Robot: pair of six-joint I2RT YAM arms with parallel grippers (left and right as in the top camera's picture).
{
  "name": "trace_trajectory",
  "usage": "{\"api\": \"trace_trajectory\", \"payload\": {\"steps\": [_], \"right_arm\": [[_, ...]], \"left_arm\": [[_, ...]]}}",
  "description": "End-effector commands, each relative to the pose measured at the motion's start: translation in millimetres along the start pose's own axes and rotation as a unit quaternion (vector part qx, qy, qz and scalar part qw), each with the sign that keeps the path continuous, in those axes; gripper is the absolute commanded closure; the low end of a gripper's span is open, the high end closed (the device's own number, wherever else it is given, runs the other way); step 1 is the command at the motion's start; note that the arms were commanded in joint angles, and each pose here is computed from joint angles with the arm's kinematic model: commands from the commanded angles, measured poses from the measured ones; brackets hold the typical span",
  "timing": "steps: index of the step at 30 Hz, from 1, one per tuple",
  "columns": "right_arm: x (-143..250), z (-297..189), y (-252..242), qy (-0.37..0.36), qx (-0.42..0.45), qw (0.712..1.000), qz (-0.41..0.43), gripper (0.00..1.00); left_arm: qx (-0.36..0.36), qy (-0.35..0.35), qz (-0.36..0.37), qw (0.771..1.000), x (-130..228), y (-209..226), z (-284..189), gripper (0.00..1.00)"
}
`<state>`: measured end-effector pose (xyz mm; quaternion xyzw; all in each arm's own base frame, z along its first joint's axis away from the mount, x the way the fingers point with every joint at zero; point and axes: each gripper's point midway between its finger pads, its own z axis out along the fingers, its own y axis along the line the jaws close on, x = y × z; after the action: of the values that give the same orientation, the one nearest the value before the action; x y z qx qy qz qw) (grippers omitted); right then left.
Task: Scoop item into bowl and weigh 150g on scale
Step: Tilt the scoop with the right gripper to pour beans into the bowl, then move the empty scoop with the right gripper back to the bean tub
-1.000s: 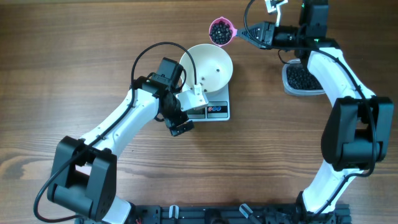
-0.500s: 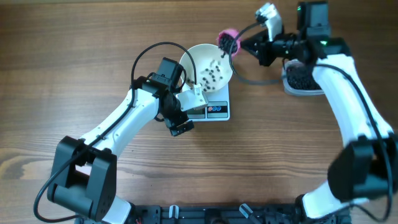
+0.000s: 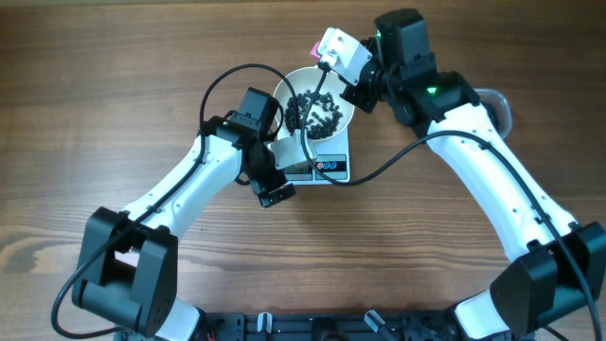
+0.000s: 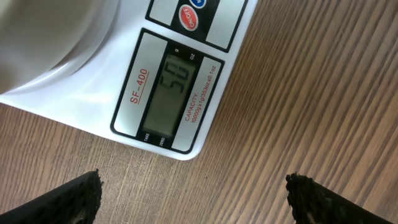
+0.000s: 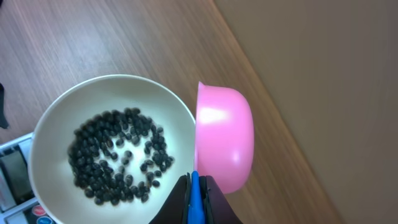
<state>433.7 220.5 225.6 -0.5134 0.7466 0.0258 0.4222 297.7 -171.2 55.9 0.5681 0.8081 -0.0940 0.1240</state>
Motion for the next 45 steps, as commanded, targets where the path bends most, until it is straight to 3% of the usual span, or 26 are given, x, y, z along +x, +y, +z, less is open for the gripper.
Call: {"api": "trace_trajectory", "payload": {"steps": [1, 8, 10, 16, 20, 22, 27, 35, 40, 45], "right_arm": [[-12, 3, -1, -0.044, -0.028, 0.996, 0.079, 0.96], [-8, -71, -53, -0.074, 0.044, 0.977, 0.194, 0.96], [26, -85, -57, -0.038, 0.034, 0.969, 0.24, 0.96], [150, -128, -69, 0.093, 0.046, 0.905, 0.412, 0.96], [208, -154, -90, 0.129, 0.1, 0.87, 0.465, 0.96], [238, -160, -85, 0.191, 0.119, 0.852, 0.472, 0.96], [273, -145, -78, 0.256, 0.112, 0.84, 0.466, 0.96], [318, -89, -76, 0.283, 0.069, 0.835, 0.466, 0.96], [293, -52, -52, 0.211, -0.028, 0.823, 0.527, 0.96], [287, -33, -18, 0.255, -0.06, 0.77, 0.582, 0.96]], "left_arm": [[0.011, -0.003, 0.007, 1.0, 1, -3, 3, 0.0], [0.011, -0.003, 0.007, 1.0, 1, -3, 3, 0.0], [0.011, -0.003, 0.007, 1.0, 1, -3, 3, 0.0], [0.011, -0.003, 0.007, 1.0, 1, -3, 3, 0.0], [0.011, -0.003, 0.007, 1.0, 1, -3, 3, 0.0], [0.011, -0.003, 0.007, 1.0, 1, -3, 3, 0.0], [0.011, -0.003, 0.007, 1.0, 1, -3, 3, 0.0], [0.011, -0.003, 0.007, 1.0, 1, -3, 3, 0.0], [0.011, -0.003, 0.007, 1.0, 1, -3, 3, 0.0], [0.011, -0.003, 0.007, 1.0, 1, -3, 3, 0.0]]}}
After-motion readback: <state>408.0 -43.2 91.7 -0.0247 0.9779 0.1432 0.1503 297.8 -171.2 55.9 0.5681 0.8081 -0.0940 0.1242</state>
